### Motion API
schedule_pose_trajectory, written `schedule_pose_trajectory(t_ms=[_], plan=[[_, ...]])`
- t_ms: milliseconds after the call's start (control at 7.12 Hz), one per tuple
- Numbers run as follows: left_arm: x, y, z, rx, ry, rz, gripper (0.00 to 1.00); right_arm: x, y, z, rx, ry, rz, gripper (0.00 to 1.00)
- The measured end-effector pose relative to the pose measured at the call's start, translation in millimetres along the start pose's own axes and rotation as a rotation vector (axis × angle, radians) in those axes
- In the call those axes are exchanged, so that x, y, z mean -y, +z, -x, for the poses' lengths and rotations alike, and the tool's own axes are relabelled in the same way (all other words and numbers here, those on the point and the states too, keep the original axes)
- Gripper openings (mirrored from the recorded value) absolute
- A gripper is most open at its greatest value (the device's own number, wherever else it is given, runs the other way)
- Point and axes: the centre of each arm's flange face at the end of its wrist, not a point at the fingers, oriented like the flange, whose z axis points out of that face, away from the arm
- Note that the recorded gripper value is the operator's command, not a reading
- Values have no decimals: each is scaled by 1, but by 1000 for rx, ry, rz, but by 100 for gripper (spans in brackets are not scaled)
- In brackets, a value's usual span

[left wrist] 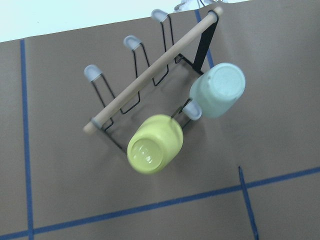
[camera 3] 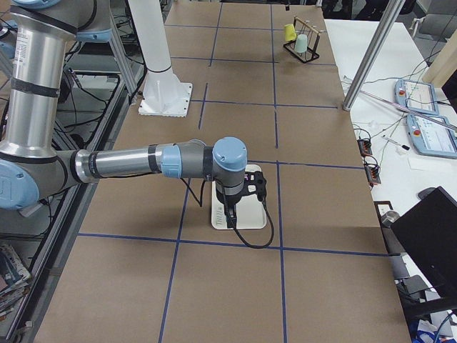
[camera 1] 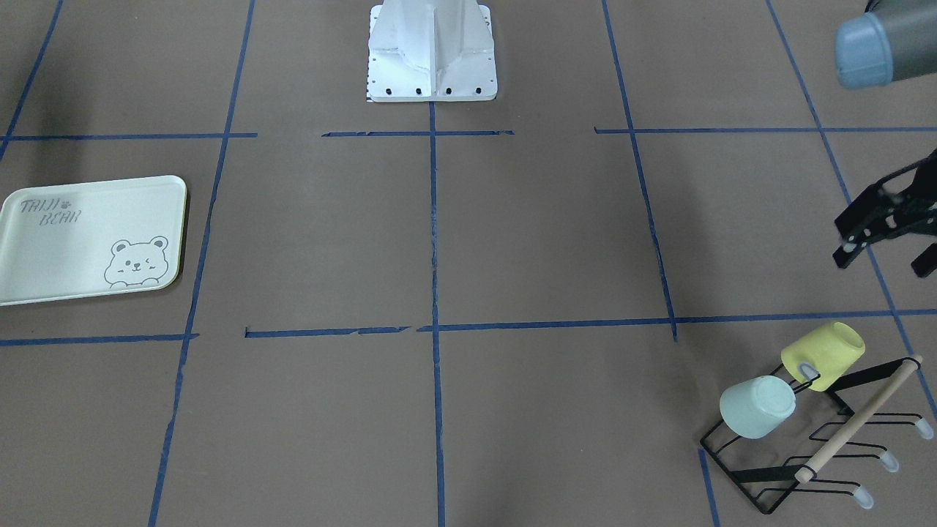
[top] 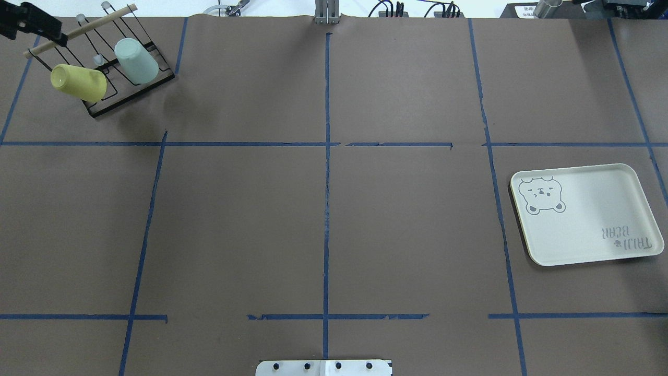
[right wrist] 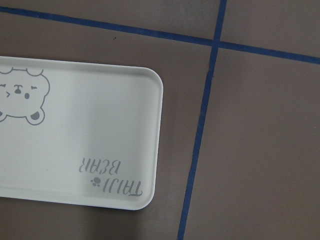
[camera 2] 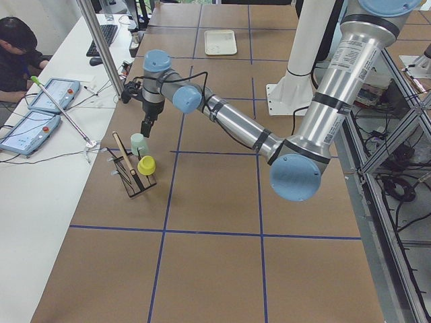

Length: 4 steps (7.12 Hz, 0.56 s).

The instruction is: Left arm grabs green cup and hands to right arm on tray

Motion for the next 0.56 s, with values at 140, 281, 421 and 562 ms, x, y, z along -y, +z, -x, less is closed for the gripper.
schedule_pose_trajectory(t_ms=[140, 281, 421, 562], plan=[[25, 23, -16, 40, -7, -13, 100, 0, 0, 0, 0, 0, 0, 100], [40, 50, -26, 63, -13, -35, 100, 0, 0, 0, 0, 0, 0, 100], [47, 79, -35, 70, -24, -56, 100, 0, 0, 0, 0, 0, 0, 100], [46, 104, -44, 71, -22, -64, 100, 0, 0, 0, 0, 0, 0, 100]])
